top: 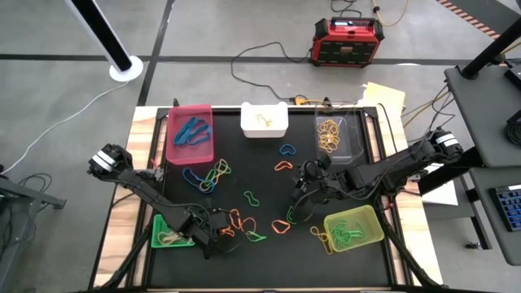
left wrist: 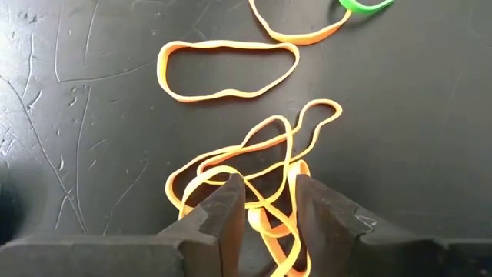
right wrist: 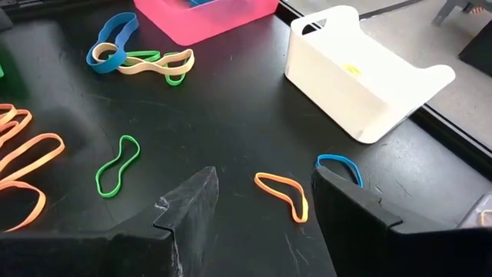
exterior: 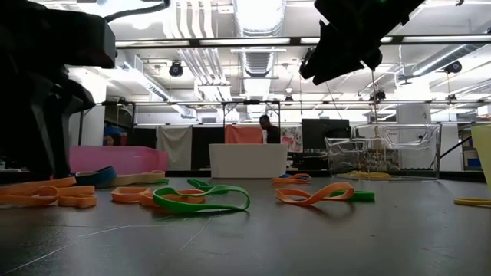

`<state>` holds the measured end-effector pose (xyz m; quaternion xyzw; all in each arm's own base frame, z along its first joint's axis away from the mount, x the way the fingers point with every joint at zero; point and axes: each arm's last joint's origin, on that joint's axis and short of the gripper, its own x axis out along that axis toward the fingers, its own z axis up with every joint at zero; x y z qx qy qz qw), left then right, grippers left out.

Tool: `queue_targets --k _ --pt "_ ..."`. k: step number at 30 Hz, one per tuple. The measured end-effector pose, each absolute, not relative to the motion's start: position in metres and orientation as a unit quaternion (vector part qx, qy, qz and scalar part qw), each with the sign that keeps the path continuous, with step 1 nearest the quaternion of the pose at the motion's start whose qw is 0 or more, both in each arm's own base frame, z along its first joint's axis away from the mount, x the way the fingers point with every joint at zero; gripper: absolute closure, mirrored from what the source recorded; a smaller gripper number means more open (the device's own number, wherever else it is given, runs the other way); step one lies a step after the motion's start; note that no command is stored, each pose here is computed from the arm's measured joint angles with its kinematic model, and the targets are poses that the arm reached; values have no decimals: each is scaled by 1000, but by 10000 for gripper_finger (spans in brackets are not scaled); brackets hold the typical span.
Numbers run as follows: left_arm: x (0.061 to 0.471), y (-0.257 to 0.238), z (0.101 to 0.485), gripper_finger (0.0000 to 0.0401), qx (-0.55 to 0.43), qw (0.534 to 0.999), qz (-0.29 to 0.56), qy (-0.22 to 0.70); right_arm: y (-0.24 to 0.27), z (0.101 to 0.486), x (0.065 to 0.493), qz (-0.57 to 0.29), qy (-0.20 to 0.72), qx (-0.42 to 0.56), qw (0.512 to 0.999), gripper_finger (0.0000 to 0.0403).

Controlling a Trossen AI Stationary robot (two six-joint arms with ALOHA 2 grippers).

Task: Sort rubber bands into baskets
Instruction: Put the orange rubber band into the white bin

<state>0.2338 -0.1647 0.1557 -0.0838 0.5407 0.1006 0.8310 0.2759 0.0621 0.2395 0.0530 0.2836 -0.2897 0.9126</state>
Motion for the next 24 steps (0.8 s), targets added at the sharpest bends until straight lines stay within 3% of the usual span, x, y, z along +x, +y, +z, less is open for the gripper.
queue_targets --k 14,17,21,24 --pt "245 -174 138 313 -55 813 100 570 62 239 276 -287 287 45 913 197" --pt "249 -177 145 330 -45 822 89 560 62 239 276 -287 287 45 913 197" --pt "251 -178 151 385 -30 824 81 561 62 239 276 -286 288 40 913 197" --pt "250 -177 151 394 -26 821 83 564 62 239 276 -286 289 39 913 197"
